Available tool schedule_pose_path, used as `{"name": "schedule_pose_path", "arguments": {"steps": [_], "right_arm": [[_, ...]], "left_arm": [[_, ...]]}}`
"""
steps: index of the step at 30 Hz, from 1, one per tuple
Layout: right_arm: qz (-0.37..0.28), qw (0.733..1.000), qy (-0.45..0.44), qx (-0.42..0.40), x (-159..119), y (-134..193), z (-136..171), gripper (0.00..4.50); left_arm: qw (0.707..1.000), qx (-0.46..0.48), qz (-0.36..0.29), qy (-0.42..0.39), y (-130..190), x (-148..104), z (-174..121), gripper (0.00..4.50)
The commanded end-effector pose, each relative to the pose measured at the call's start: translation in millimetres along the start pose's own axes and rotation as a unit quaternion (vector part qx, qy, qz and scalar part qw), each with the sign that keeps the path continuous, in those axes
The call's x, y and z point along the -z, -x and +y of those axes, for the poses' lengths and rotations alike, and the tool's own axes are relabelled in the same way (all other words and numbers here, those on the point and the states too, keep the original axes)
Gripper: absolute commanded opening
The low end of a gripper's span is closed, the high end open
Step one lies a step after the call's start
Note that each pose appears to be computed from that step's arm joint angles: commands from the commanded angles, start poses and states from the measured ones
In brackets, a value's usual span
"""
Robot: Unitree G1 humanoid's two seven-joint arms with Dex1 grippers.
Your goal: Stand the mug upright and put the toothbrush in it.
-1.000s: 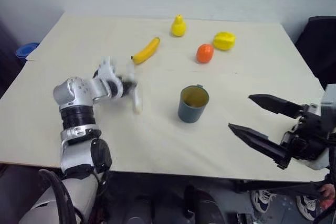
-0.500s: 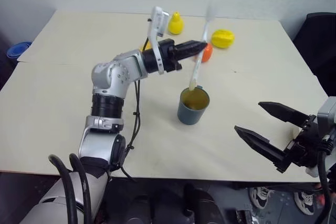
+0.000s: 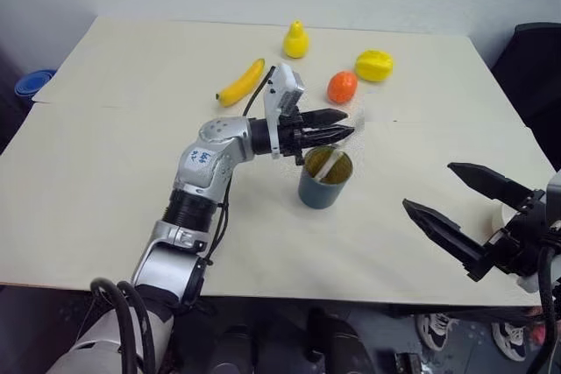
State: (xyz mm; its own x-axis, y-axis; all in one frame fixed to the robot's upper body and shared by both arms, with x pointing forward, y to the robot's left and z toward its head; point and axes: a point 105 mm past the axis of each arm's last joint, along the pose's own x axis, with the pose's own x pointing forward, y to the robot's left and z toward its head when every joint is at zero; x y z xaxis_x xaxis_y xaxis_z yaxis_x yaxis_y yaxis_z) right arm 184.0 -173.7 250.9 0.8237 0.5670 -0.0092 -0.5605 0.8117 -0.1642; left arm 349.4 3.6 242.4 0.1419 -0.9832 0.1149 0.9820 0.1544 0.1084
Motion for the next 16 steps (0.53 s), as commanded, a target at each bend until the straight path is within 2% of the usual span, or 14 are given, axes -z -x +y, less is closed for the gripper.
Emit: {"name": "schedule_pose_path", "arguments": {"steps": [1,4,8,12,16], "right_arm": [[-0.009,1.000,0.010,-0.003,-3.5,-0.2,-2.9,4.50],[0.007,1.000,0.009,-0.006,1.5,2.2,-8.4,4.50],[0.045,0.999,0.014,-0.012,11.5,10.9,-19.1,4.50],[0.108,0.993,0.019,-0.041,25.0,26.4,-27.4,4.50],[0.124,0.991,0.024,-0.046,27.2,32.1,-35.6,4.50]], "left_arm": [[1.000,0.024,-0.018,0.005,16.6,-19.9,-7.2,2.86],[0.998,0.062,0.025,0.012,50.0,-28.7,-9.8,3.69],[0.990,0.089,0.104,-0.027,103.3,-43.1,-4.3,3.69],[0.971,0.048,0.221,-0.076,156.0,-55.4,17.6,3.69],[0.956,0.049,0.274,-0.090,176.4,-49.1,19.2,3.69]]}}
